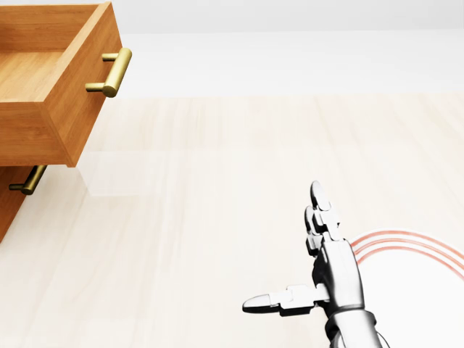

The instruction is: Put the bowl on top of the cabinet.

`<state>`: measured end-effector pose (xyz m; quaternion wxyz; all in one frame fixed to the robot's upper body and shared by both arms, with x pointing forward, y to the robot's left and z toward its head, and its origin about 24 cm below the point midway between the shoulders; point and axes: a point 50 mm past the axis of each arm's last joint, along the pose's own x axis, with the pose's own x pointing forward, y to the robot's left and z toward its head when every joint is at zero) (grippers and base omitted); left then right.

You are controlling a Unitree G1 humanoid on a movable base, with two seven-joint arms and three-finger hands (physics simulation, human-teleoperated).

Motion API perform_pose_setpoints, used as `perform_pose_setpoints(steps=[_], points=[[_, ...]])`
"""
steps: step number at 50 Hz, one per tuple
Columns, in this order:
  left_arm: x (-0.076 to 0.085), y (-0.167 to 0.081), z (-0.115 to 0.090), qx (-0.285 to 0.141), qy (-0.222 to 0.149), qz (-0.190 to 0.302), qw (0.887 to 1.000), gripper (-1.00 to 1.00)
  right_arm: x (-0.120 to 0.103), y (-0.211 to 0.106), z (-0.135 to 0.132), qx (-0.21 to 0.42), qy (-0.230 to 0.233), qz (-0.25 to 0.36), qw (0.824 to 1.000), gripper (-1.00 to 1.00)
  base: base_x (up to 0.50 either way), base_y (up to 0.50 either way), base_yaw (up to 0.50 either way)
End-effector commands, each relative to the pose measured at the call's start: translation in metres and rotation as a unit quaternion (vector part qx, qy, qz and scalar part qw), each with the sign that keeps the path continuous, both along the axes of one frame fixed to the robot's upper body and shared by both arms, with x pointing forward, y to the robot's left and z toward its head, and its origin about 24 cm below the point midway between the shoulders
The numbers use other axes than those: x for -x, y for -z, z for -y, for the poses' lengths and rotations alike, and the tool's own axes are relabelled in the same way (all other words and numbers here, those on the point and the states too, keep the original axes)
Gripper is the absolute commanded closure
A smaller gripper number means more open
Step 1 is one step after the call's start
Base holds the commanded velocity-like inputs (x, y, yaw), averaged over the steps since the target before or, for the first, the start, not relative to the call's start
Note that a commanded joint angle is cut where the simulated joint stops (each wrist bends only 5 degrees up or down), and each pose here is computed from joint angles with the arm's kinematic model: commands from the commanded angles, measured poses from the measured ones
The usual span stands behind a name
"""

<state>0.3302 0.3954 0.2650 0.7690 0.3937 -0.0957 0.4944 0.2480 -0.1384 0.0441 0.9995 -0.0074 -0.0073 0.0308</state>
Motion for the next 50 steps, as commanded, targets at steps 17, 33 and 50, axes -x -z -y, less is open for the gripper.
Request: perform_pose_setpoints(steps=[17, 33, 50], points=[[0.014, -0.015, 0.001, -0.034, 0.012, 0.054, 0.998, -1.0, 0.002, -0.001, 0.0, 0.0, 0.0, 0.001, 1.0, -1.0, 0.0, 0.0, 0.0], [0.093, -0.072, 0.062, -0.142, 0.083, 0.259, 0.952, -1.0, 0.001, -0.001, 0.0, 0.0, 0.0, 0.002, 1.0, -1.0, 0.0, 0.0, 0.0], [0.158, -0.081, 0.115, -0.225, 0.175, 0.329, 0.901, -1.0, 0.002, -0.002, 0.0, 0.0, 0.0, 0.003, 1.0, -1.0, 0.0, 0.0, 0.0]])
